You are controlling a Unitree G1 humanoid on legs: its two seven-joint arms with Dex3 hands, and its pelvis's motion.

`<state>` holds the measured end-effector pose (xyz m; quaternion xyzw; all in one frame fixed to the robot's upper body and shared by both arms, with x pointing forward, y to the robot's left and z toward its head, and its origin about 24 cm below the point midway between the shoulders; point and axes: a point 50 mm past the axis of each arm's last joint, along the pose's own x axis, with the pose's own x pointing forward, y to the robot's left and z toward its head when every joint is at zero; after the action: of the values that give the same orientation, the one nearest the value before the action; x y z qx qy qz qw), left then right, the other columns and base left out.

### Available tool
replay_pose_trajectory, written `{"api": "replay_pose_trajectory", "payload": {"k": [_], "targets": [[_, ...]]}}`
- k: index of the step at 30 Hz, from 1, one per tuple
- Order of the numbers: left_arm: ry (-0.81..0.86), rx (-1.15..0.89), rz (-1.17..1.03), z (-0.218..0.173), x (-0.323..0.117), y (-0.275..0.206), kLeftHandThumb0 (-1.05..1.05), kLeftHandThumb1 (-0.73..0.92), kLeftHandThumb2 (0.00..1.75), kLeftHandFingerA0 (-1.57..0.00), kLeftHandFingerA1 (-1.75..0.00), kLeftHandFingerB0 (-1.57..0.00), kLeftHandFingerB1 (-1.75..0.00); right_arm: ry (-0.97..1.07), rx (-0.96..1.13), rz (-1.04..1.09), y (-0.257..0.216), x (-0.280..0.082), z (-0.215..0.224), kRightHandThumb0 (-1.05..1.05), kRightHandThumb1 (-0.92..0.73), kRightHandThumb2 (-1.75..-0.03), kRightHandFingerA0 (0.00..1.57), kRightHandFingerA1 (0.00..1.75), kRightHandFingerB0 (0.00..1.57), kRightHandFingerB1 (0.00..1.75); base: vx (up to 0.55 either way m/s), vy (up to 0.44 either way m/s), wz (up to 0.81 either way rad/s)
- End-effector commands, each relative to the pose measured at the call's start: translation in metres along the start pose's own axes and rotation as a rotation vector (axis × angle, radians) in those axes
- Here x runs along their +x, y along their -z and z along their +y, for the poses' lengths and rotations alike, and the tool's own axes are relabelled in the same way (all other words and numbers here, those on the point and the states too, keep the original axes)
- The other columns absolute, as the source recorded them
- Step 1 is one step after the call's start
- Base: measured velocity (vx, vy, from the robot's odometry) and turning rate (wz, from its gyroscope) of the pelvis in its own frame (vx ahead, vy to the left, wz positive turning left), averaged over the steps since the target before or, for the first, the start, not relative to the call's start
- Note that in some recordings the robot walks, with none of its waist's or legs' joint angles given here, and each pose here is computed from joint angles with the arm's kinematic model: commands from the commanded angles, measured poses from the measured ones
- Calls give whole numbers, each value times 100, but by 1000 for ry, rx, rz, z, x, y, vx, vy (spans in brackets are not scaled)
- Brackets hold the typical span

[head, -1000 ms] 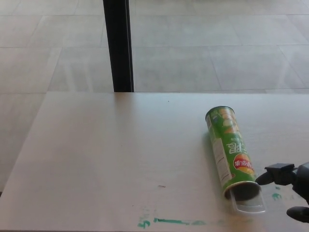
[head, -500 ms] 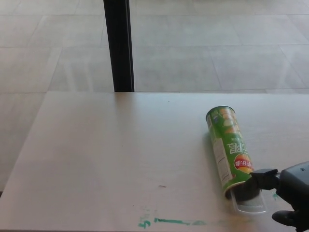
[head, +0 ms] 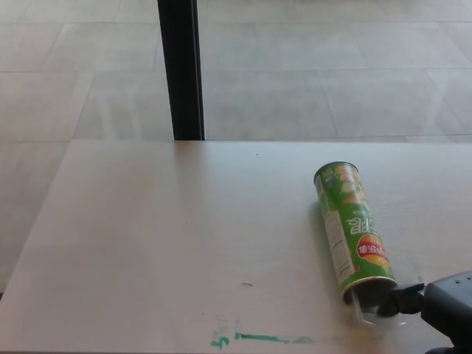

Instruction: Use the finger on the right hand of the robot to pull out the chips tray kept inside a container in the middle of the desk

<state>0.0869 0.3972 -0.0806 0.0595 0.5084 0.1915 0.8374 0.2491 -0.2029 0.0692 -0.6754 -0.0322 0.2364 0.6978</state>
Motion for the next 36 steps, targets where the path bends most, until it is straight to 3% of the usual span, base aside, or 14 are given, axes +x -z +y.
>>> {"api": "replay_pose_trajectory", "payload": {"k": [1,6,7,8,10,11,13,14,18,19,21,22,26,36], "targets": [[-18,17,-10,9,-2,-3,-59,62,59,-53,-58,-67,-66,-33,-14,25,-3,3,11,-19,-52,-56,93,127,56,47,0,0,0],[-19,15,-14,9,-3,-4,-56,64,59,-52,-59,-63,-56,-23,-19,18,-7,8,18,-20,-51,-56,94,128,56,48,0,0,0],[-17,22,-18,9,-3,-4,-58,64,59,-51,-59,-66,-68,-30,-10,21,-6,8,18,-20,-51,-56,93,128,56,49,0,0,0],[-17,22,-18,9,-3,-4,-58,64,59,-51,-59,-66,-68,-30,-10,21,-6,8,18,-20,-51,-56,93,128,56,49,0,0,0],[-24,12,-16,10,-3,-4,-60,63,60,-52,-59,-62,-54,-48,-2,41,-4,9,20,-18,-53,-56,92,129,56,48,0,0,0],[-27,9,-15,10,-3,-4,-60,62,59,-55,-62,-65,-67,-55,-3,51,-3,9,21,-19,-53,-57,90,130,55,47,0,0,0],[-29,6,-15,10,-3,-3,-60,62,59,-55,-62,-65,-67,-64,-5,64,-1,8,23,-19,-53,-57,90,130,55,47,0,0,0],[-32,14,-9,10,-3,-2,-60,64,59,-54,-59,-61,-54,-65,-2,75,1,7,24,-18,-53,-56,93,129,56,47,0,0,0],[-26,16,-1,10,-3,-1,-57,65,60,-51,-54,-59,-51,-71,-2,78,7,0,28,-18,-52,-56,90,130,57,49,0,0,0],[-20,9,-1,11,-4,-1,-57,65,60,-48,-55,-63,-61,-72,-4,80,7,-2,30,-18,-52,-56,90,129,57,48,0,0,0],[-23,9,2,12,-4,1,-57,65,59,-49,-55,-63,-57,-82,-5,81,10,-7,33,-18,-52,-55,95,130,58,49,0,0,0],[-27,0,3,13,-4,1,-58,63,59,-51,-57,-61,-53,-104,-18,86,10,-12,32,-18,-54,-57,88,133,55,46,0,0,0],[-30,3,7,13,-5,2,-56,65,59,-51,-56,-65,-56,-121,-7,73,10,-21,34,-19,-54,-56,90,126,55,46,0,0,0],[-37,23,5,15,-5,2,-55,66,60,-55,-58,-63,-56,-137,3,35,-1,-33,42,-19,-53,-57,88,135,56,47,0,0,0]]}}
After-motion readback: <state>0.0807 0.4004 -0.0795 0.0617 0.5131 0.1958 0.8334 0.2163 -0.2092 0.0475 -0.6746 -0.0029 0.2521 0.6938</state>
